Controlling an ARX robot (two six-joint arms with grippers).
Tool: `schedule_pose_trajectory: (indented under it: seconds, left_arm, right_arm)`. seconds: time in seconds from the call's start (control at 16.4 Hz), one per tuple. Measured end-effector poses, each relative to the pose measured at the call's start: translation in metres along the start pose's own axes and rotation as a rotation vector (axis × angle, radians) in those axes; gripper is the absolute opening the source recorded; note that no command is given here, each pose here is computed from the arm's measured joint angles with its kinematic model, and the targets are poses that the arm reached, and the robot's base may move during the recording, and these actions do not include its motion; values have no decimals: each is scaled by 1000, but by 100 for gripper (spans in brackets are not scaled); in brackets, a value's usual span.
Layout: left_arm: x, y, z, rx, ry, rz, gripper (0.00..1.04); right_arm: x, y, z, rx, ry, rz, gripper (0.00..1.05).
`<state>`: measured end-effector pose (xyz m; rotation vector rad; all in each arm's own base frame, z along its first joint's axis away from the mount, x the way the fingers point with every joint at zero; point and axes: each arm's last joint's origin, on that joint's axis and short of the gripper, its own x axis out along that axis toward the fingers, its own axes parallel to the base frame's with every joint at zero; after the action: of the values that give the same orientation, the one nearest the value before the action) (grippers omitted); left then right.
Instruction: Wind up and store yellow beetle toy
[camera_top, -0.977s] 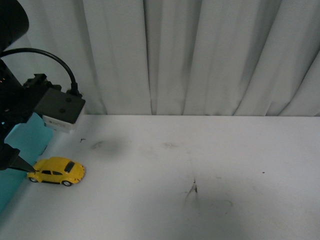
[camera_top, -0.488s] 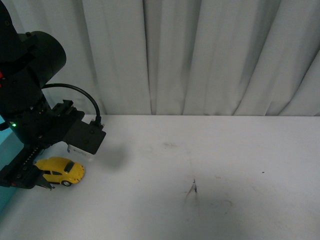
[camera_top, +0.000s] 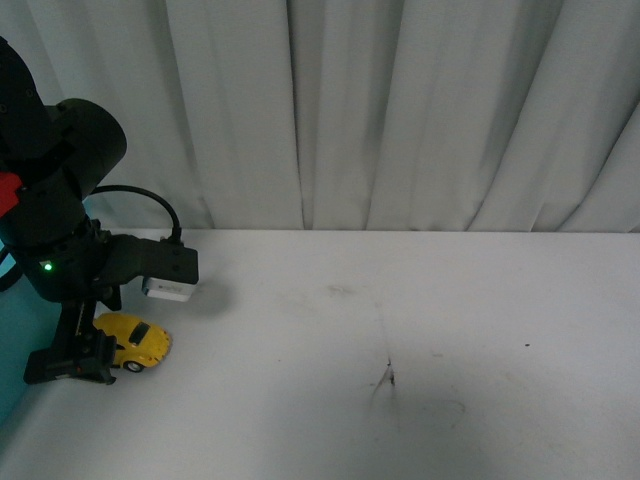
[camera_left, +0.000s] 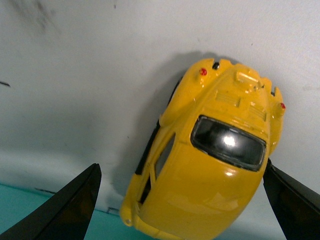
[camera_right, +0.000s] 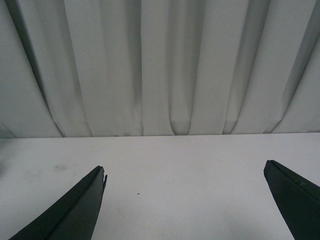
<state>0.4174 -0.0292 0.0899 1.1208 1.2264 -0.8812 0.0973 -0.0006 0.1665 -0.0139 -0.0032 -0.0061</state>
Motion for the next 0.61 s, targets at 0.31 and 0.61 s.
schedule_pose_trajectory:
  seconds: [0.31, 0.61]
  left_arm:
    - [0, -2, 10, 405, -64, 16, 47]
    - [-4, -9, 6, 379, -46, -38, 43]
  right_arm:
    - [0, 0, 0, 0, 0, 0, 98]
    - [0, 0, 0, 0, 0, 0, 98]
